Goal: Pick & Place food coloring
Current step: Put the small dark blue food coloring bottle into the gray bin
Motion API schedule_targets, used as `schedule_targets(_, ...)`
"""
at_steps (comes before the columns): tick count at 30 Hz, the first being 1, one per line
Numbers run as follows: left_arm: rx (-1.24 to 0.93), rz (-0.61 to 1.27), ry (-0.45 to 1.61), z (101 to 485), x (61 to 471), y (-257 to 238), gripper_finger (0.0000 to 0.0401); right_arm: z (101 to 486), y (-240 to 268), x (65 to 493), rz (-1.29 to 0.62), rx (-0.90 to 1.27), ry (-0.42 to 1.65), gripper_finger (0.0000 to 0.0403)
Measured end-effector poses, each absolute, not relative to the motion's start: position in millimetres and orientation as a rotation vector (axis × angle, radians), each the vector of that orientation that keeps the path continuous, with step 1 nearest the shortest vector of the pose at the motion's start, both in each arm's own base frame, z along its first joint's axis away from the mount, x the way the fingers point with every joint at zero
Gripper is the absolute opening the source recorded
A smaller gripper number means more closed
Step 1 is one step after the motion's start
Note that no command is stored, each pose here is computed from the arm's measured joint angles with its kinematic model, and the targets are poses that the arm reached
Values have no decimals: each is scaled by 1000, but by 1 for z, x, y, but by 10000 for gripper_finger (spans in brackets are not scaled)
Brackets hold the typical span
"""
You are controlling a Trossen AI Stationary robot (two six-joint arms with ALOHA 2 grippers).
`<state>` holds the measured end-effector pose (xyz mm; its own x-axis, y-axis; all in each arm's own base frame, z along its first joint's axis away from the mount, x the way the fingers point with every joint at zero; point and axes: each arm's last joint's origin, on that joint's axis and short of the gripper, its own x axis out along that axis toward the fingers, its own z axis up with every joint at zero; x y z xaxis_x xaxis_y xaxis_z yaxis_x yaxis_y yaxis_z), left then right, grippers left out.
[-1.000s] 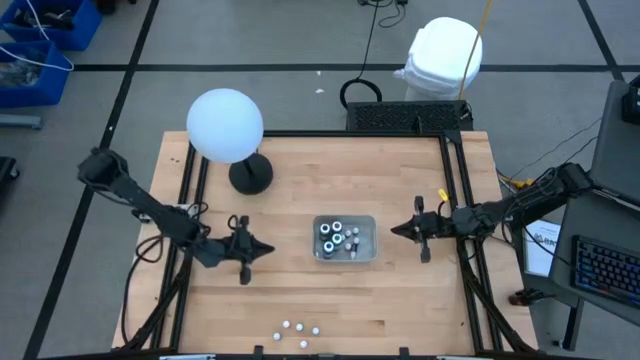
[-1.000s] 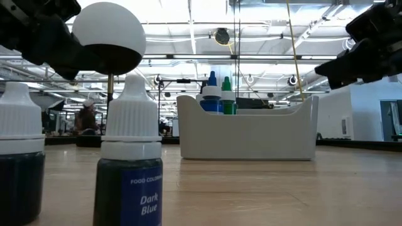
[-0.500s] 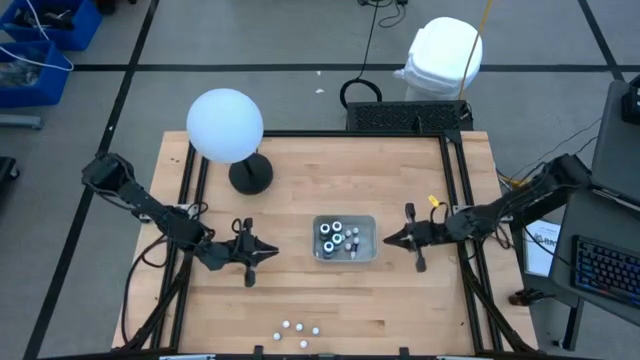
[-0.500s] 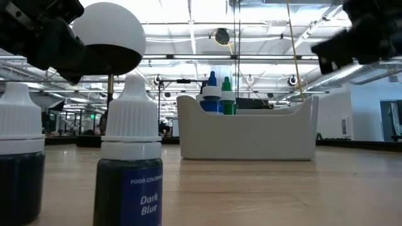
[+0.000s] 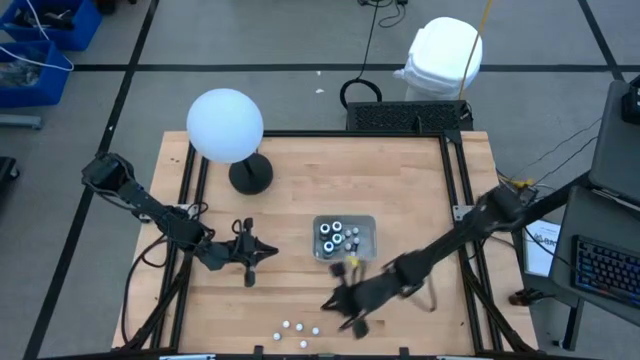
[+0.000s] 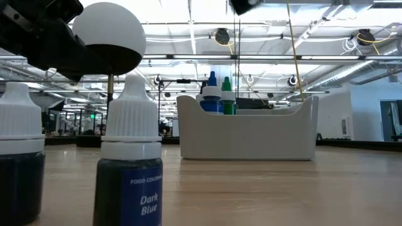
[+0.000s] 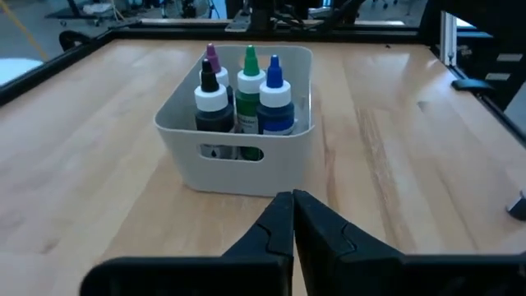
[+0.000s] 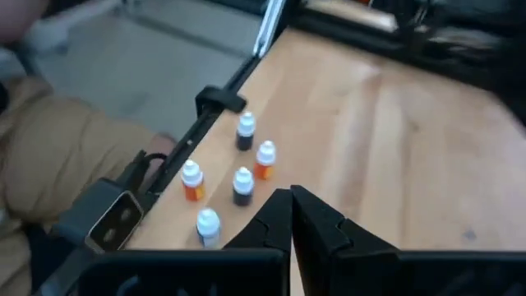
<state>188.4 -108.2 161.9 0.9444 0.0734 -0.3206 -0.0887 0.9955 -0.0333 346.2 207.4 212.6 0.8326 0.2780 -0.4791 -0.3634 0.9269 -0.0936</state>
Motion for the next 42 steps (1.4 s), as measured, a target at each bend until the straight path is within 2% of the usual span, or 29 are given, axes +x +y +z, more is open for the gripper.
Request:
schedule_targets(3, -9, 76, 325, 162, 188, -108, 5, 205, 232, 370, 420, -240, 521, 6)
schedule_targets(6, 14, 70, 331, 162, 188, -108, 4, 193, 250, 381, 481, -278, 473, 26)
schedule_targets(12, 94, 55, 339, 161, 189, -108, 32, 171, 257, 390, 484, -300, 428, 84)
schedule_targets(20, 102, 93, 341, 161, 193, -100, 48, 147, 250, 386, 463, -246, 492, 140)
schedule_targets(24, 93, 112, 342, 161, 195, -96, 49, 141, 253, 376, 519, -225, 490, 160)
schedule_targets(42, 85, 123, 342, 161, 196, -94, 49, 129, 245, 374, 499, -187, 488, 162)
